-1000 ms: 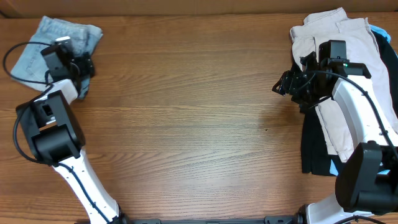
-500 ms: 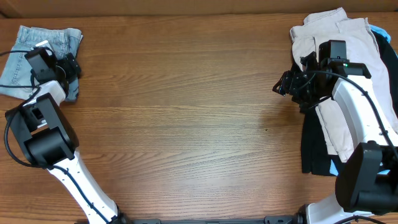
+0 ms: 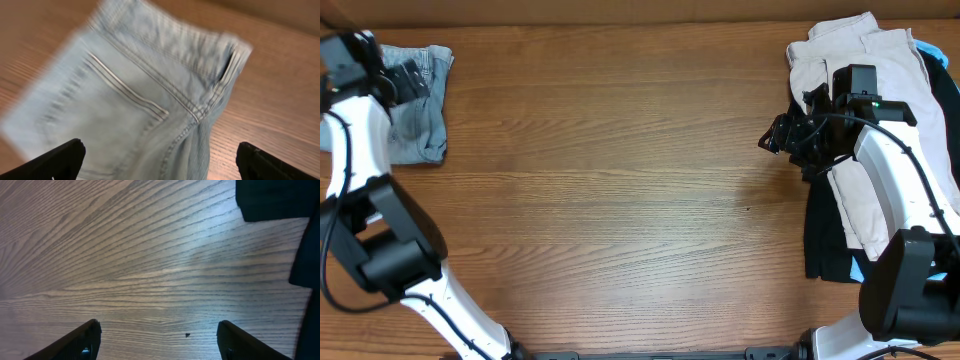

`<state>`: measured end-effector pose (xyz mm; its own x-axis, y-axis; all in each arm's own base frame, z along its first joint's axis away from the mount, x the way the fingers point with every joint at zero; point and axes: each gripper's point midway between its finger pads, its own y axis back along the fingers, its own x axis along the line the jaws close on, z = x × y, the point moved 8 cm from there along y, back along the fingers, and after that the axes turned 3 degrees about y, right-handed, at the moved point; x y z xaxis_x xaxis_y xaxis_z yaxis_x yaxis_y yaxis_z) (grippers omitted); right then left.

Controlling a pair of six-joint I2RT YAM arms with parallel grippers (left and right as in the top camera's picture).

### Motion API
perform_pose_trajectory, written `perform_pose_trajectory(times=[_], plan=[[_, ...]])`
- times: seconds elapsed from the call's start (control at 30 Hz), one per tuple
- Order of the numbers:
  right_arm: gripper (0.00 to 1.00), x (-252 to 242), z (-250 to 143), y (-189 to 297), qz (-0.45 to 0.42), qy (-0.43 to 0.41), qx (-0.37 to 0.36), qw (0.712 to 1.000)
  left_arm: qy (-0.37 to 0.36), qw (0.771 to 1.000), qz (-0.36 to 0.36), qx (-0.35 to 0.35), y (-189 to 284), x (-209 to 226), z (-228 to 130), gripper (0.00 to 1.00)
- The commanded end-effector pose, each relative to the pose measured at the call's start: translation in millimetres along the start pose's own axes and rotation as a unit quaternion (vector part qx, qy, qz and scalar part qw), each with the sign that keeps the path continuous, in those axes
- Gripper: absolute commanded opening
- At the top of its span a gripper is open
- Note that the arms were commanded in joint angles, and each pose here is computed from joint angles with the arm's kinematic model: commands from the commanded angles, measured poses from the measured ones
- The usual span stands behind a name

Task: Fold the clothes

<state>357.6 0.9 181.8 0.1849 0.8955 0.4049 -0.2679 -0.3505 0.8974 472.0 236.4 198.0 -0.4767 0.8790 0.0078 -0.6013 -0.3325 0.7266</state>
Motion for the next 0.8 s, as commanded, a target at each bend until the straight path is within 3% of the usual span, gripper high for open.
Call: perform_pose_trajectory(times=[0.0, 0.43, 0.77], plan=[[0.78, 9.1, 7.6, 18.4, 0.005, 0.017, -0.035, 0.999, -0.020, 0.999, 0.028, 0.015, 9.0, 24.3, 0.4, 1.00], [0.78, 9.1, 7.6, 18.4, 0.005, 0.023, -0.035, 0.999, -0.045, 0.990, 0.034, 0.131, -73.1, 48.4, -71.0, 1.00], [0.78, 9.1, 7.6, 18.4, 0.005, 0.023, -0.035, 0.999, -0.071, 0.987, 0.017, 0.143, -123.9, 31.2, -105.1, 1.00]])
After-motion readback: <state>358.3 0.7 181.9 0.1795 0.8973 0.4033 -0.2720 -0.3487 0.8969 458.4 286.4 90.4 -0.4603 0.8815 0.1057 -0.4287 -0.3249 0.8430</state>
